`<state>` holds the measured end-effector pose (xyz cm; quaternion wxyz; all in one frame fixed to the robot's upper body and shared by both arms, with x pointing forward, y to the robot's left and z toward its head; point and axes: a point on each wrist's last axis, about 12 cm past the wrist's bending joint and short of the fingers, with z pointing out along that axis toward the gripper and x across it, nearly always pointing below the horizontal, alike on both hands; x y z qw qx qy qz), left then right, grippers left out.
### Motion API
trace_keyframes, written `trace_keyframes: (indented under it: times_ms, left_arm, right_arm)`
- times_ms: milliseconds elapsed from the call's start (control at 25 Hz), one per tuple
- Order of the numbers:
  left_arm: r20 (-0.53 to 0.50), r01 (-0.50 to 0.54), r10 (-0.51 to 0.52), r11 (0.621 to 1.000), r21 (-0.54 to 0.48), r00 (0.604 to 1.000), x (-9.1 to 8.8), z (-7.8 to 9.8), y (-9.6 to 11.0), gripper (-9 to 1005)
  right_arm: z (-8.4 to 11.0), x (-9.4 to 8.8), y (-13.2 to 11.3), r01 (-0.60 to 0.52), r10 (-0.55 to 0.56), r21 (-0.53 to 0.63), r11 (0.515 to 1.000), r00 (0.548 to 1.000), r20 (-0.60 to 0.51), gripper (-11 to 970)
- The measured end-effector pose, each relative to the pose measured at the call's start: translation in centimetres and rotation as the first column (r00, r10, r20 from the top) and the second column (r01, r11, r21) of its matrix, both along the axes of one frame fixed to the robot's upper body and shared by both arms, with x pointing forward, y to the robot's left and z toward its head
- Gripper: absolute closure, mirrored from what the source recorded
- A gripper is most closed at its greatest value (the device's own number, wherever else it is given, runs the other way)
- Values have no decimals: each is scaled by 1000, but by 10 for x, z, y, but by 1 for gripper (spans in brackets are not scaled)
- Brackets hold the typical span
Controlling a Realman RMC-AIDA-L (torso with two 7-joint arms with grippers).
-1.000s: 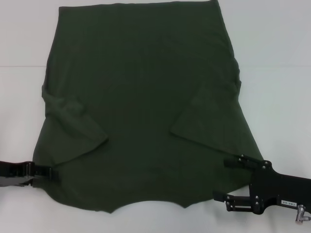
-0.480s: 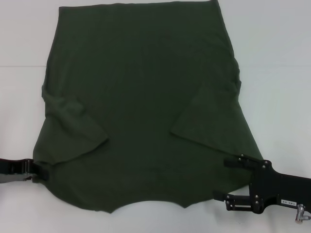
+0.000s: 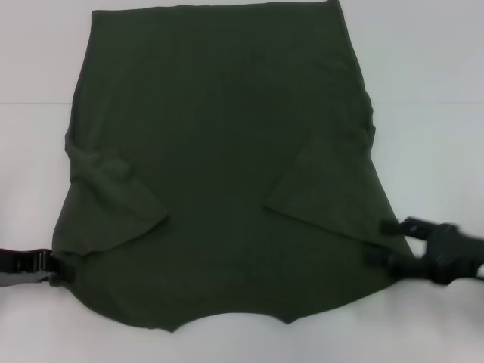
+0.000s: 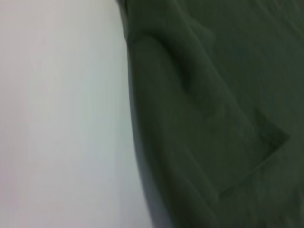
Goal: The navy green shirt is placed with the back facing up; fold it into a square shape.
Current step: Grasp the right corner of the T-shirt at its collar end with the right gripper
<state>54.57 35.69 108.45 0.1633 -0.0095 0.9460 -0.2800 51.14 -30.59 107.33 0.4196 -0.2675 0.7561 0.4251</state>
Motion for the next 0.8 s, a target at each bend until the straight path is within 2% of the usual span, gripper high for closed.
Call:
trace_keyframes:
  times_ms: [80, 200, 360, 440, 600, 680, 800]
  left_arm:
    - [4, 4, -4, 1000, 0, 1000, 0, 0, 1, 948]
    - [9, 18, -18, 1000, 0, 1000, -1, 1, 1, 948]
    - [14, 26, -27, 1000, 5, 1000, -1, 1, 2, 948]
    - [15, 29, -30, 1000, 7, 999, -2, 1, 3, 948]
    - [11, 43, -43, 999, 0, 999, -2, 3, 2, 948]
    - [14, 51, -51, 999, 0, 999, -1, 3, 1, 948]
    - [19, 58, -58, 998, 1, 998, -1, 4, 1, 948]
  right_arm:
    - [17, 10, -17, 65, -60, 21, 998, 983, -175, 53]
    - [38, 24, -36, 133, -123, -1, 991, 914, -386, 56]
    - [52, 41, -49, 216, -236, -106, 971, 765, -599, 59]
    - [57, 49, -48, 214, -284, -187, 959, 715, -638, 60]
    - [61, 62, -37, 151, -343, -332, 931, 673, -656, 63]
    - [63, 70, -27, 115, -356, -383, 916, 671, -650, 67]
    - [65, 76, -18, 92, -355, -403, 911, 674, -648, 74]
